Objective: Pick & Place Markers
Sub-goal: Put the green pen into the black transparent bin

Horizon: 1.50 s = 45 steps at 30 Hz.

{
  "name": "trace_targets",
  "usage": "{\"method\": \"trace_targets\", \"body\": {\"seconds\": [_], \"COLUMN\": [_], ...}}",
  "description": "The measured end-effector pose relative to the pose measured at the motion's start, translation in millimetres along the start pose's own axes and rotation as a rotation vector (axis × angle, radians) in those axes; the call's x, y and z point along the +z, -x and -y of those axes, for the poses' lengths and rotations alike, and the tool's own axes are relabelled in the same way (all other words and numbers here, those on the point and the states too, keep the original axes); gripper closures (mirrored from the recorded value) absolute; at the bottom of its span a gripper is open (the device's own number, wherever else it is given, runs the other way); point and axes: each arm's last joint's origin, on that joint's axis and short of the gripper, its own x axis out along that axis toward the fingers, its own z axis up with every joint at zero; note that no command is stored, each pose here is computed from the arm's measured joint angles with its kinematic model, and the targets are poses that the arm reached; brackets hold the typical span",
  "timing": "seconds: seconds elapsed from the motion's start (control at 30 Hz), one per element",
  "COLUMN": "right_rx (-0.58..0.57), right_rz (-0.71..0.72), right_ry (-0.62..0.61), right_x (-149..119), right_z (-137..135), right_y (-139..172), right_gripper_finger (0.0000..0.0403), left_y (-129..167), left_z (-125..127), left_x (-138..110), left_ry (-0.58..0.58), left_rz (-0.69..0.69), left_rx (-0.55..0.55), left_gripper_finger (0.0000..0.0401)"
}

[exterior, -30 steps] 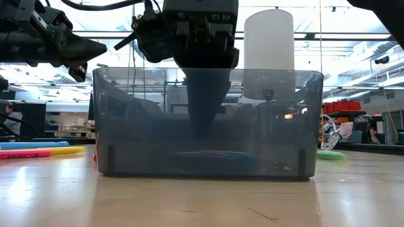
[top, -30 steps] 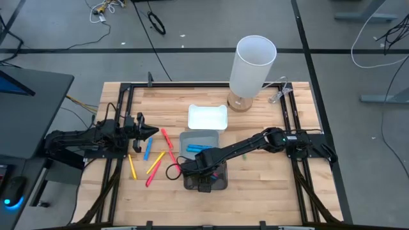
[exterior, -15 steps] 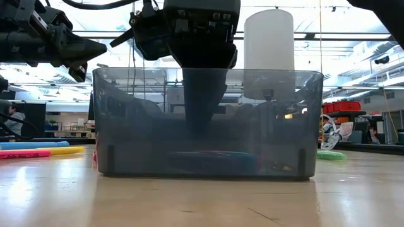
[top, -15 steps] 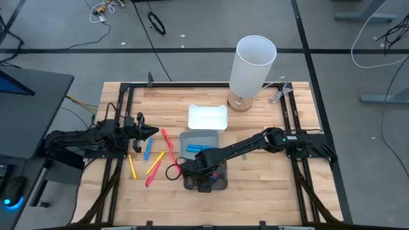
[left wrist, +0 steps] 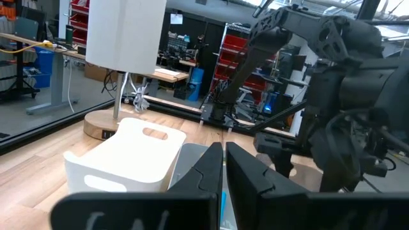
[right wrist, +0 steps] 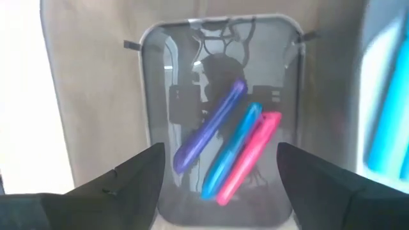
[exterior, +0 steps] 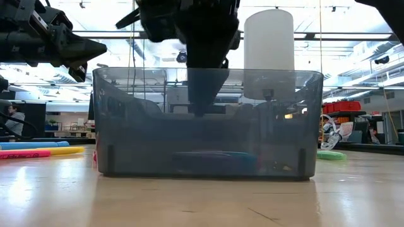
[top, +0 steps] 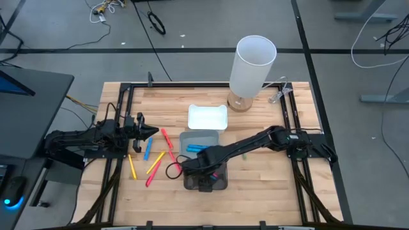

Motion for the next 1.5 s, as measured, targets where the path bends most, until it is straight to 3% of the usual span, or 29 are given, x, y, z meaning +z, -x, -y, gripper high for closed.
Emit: {"method": "trace_targets", "body": {"seconds": [0.6,0.87,1.07,1.27,1.5], "right_rx": [0.022,0.003,-0.070,-0.060,-0.044], "right_rz": [0.057,0.052,0.092,0.107,0.113], "right_ry": [0.027,-0.036,-0.195,-0.343,-0.600], "right_x": [-16.0,-23.1,-26.3,-28.2,-28.6], "right_z": [-4.8,-2.5,0.4,-0.2,-0.4], "right_y": [60.6,76.1,85.9,91.1,91.5], "right_gripper_finger": [0.0105,0.0105,0.0105,0.0105,0.0105], "left_y": [0.0,0.0,0.0,0.0,0.0], "left_z": [0.0,0.0,0.1,0.0,0.0], "left_x": [-0.1,0.0,0.2,0.0,0.0], "left_ry": [0.000,0.000,0.000,0.000,0.000], "left_rz": [-0.001,0.000,0.002,0.000,0.000], "left_rx": [0.000,0.000,0.000,0.000,0.000], "left_gripper_finger": [0.0378,0.0378,0.0378,0.0378,0.0378]}}
